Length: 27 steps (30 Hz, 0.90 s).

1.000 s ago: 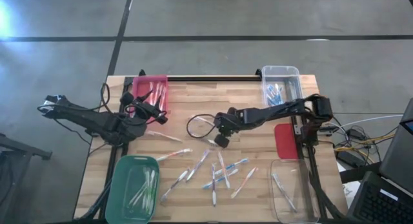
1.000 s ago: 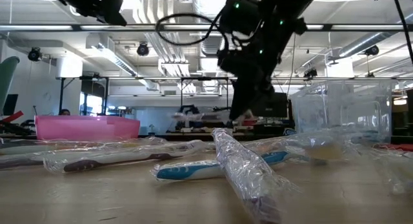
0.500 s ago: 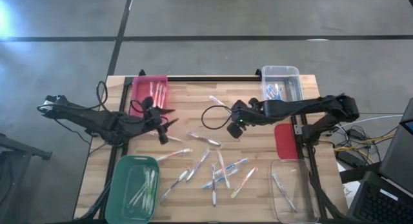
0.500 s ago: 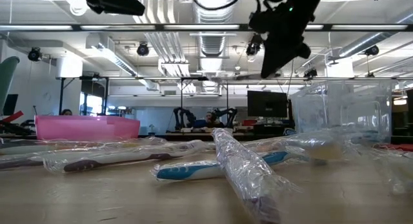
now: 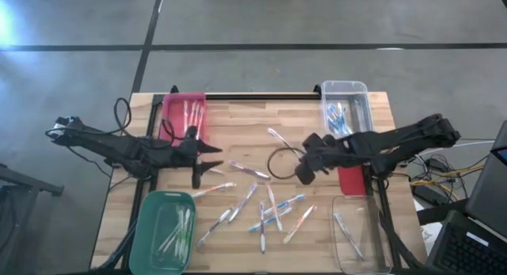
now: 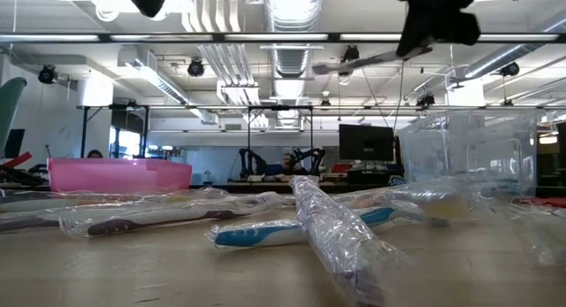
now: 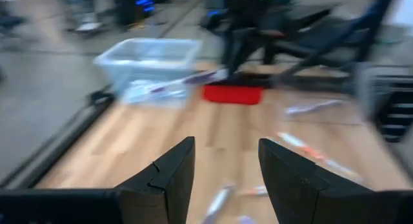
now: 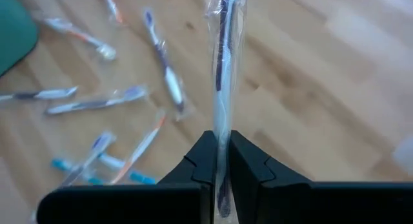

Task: Pick & Place Toothbrushes
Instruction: Put the violet toothbrush into the bottom transparent bin

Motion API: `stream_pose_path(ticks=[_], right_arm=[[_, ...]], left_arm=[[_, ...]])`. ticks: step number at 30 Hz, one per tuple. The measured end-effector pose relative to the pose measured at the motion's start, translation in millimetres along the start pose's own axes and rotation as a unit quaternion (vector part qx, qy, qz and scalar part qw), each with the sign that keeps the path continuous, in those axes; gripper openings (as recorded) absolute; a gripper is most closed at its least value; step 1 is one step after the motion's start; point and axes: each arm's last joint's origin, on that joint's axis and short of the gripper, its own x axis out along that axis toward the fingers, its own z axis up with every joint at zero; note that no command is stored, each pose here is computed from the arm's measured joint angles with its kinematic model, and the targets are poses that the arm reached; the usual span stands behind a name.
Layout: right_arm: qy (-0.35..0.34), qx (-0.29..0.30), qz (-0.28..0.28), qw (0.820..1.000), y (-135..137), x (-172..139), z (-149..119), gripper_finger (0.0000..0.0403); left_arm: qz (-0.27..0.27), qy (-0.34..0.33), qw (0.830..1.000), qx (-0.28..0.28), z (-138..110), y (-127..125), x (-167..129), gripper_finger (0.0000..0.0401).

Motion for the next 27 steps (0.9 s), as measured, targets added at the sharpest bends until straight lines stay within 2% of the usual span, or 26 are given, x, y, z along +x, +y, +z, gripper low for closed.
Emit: stream_pose_path(ticks=[4, 6, 16, 22, 27], right_arm=[[0.019, 0.022, 0.007, 1.000, 5, -12, -18, 0.0017], [0.027, 0.031, 0.013, 0.999, 8, -17, -26, 0.0017], [0.051, 0.064, 0.042, 0.996, 24, -38, -65, 0.0017], [0.067, 0.094, 0.025, 0.993, 27, -53, -96, 0.0017], [0.072, 0.097, -0.021, 0.992, 35, -70, -115, 0.0017]], left_arm=[[-0.078, -0.017, 0.997, 0.004, 4, -5, 0, 0.0177], [-0.097, -0.028, 0.995, 0.006, 7, -6, -1, 0.0177], [-0.101, -0.029, 0.995, -0.001, 7, -6, -1, 0.0177], [-0.101, -0.029, 0.994, -0.002, 7, -6, -1, 0.0177], [-0.101, -0.028, 0.994, -0.010, 7, -6, -1, 0.0177]])
